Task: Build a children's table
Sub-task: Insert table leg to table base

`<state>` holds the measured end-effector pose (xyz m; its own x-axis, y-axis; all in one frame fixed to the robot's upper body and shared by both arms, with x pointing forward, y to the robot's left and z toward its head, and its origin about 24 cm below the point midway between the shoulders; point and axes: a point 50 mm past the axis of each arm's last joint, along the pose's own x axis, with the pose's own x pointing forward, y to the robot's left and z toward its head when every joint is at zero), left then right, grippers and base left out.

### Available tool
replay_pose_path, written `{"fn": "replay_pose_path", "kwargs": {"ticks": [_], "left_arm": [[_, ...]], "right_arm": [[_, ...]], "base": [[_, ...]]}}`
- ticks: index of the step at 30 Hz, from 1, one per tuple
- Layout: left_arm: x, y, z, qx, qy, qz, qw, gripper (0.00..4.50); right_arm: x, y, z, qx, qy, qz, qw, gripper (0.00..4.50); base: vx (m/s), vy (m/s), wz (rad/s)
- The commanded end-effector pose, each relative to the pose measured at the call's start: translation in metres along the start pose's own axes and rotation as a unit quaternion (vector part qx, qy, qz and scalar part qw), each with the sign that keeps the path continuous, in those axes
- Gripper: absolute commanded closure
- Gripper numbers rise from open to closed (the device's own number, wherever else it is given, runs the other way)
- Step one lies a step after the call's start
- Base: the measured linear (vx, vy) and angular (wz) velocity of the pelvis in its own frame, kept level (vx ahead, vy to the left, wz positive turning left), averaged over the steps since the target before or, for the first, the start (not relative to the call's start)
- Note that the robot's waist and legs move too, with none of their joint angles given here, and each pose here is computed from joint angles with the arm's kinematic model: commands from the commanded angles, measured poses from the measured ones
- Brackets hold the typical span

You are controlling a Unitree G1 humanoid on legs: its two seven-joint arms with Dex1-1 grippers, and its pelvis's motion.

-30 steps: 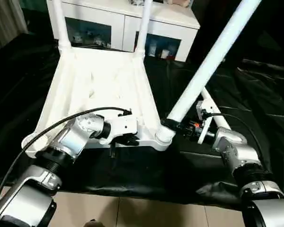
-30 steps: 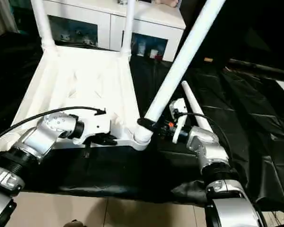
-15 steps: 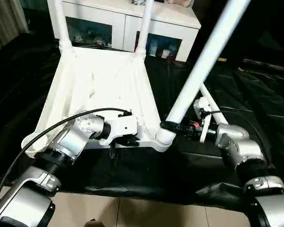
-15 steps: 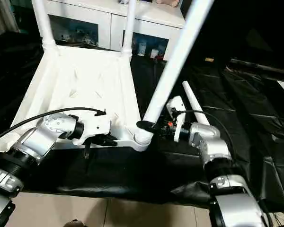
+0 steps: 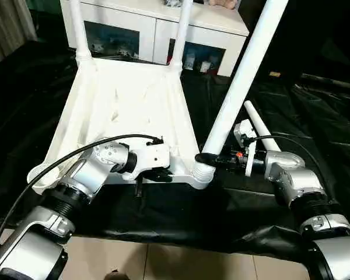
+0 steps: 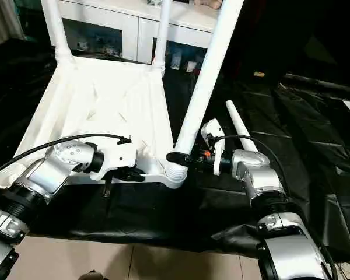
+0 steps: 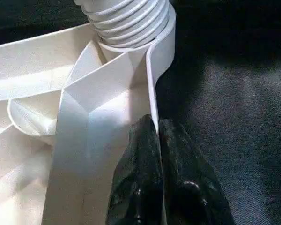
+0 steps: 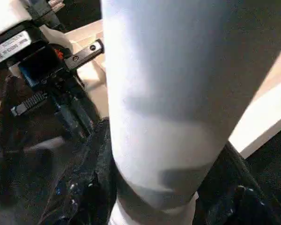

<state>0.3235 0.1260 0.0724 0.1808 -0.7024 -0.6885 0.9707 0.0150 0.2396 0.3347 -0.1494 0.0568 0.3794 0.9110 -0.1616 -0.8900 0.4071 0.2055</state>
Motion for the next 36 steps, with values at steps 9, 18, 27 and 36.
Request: {"fn": "replay_pose_path", "kwargs": {"ticks": [9, 18, 27, 36], "left_arm": [[0.007, -0.003, 0.009, 0.017, -0.006, -0.005, 1.000, 4.50], [0.008, -0.004, 0.008, 0.000, -0.018, 0.012, 1.000, 4.50], [0.009, -0.006, 0.007, 0.001, -0.011, 0.003, 1.000, 4.50], [0.008, -0.003, 0.009, 0.010, -0.006, 0.003, 1.000, 4.50]], "right_arm": [[-0.021, -0.008, -0.034, 0.045, -0.024, -0.140, 0.989, 2.64], [-0.034, -0.005, -0.053, 0.092, -0.108, -0.235, 0.962, 2.64], [-0.039, 0.008, -0.064, 0.101, -0.116, -0.248, 0.957, 2.64], [-0.037, 0.020, -0.063, 0.088, -0.095, -0.225, 0.966, 2.64]], "base": [[0.000, 0.000, 0.00], [0.000, 0.000, 0.00], [0.000, 0.000, 0.00], [0.000, 0.000, 0.00]]}}
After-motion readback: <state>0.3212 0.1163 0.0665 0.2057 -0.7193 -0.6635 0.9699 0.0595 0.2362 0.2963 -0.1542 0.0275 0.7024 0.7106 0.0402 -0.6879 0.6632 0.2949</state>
